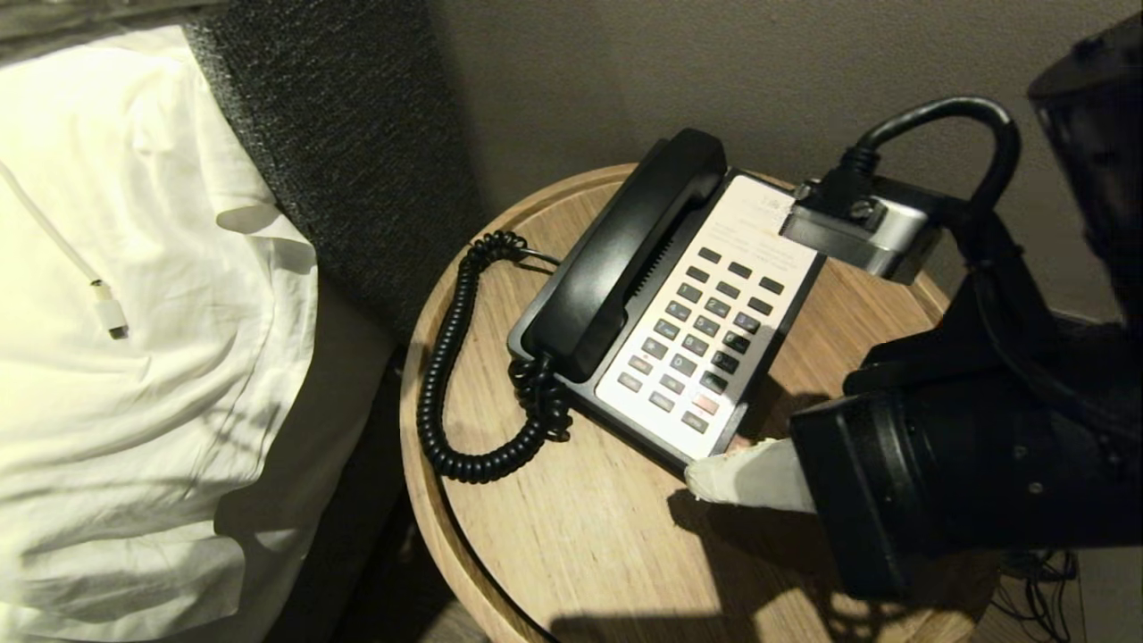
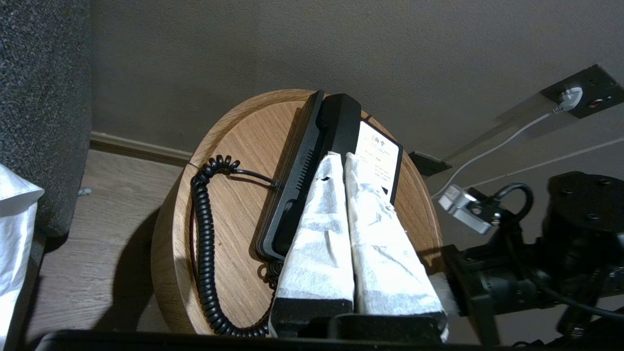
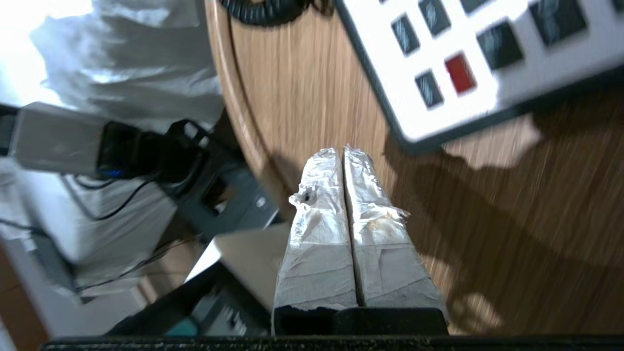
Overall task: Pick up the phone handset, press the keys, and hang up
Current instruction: End the call using the dial pad
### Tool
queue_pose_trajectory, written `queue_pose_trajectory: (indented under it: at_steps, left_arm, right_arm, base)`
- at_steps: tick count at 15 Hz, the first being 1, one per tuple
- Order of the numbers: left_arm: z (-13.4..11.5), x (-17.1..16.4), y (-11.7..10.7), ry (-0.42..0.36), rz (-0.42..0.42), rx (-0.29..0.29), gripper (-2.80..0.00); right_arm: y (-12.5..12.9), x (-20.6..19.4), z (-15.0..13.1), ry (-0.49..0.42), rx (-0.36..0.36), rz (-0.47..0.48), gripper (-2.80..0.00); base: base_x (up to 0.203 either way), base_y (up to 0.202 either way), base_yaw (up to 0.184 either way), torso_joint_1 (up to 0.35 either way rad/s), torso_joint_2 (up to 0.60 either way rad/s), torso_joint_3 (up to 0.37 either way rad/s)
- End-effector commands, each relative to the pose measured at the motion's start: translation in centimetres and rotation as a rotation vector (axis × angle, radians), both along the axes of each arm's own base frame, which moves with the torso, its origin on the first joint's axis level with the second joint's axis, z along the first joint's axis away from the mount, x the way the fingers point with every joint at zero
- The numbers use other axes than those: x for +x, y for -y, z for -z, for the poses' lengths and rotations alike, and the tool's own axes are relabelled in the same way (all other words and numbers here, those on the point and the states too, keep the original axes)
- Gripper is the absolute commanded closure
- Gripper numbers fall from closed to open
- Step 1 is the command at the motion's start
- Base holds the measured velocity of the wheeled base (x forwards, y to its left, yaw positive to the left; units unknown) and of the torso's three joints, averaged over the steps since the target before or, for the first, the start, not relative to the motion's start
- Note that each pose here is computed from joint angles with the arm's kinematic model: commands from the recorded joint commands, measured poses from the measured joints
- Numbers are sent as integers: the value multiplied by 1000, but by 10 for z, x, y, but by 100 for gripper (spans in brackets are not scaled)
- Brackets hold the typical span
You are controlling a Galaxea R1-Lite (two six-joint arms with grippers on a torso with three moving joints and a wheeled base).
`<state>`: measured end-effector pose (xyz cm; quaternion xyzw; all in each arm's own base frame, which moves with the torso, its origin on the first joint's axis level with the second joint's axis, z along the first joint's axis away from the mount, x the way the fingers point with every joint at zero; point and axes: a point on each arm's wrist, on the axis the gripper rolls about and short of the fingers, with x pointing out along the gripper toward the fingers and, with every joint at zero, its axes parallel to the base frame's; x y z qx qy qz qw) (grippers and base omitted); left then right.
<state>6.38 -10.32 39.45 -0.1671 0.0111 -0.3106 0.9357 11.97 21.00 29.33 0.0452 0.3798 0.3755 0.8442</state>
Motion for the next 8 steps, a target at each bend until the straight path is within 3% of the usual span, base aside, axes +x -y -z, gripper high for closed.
queue_pose_trajectory:
  at_steps: [1, 8]
  left_arm:
    - [1, -1, -2, -2, -3, 0, 0]
    - [5, -1, -2, -7, -3, 9, 0]
  right_arm:
    - [-7, 8, 5, 30, -27, 5, 0]
    - [-4, 16, 4, 92, -56, 53, 0]
  base:
    - [0, 0, 0, 0, 0, 0]
    - [0, 0, 0, 0, 0, 0]
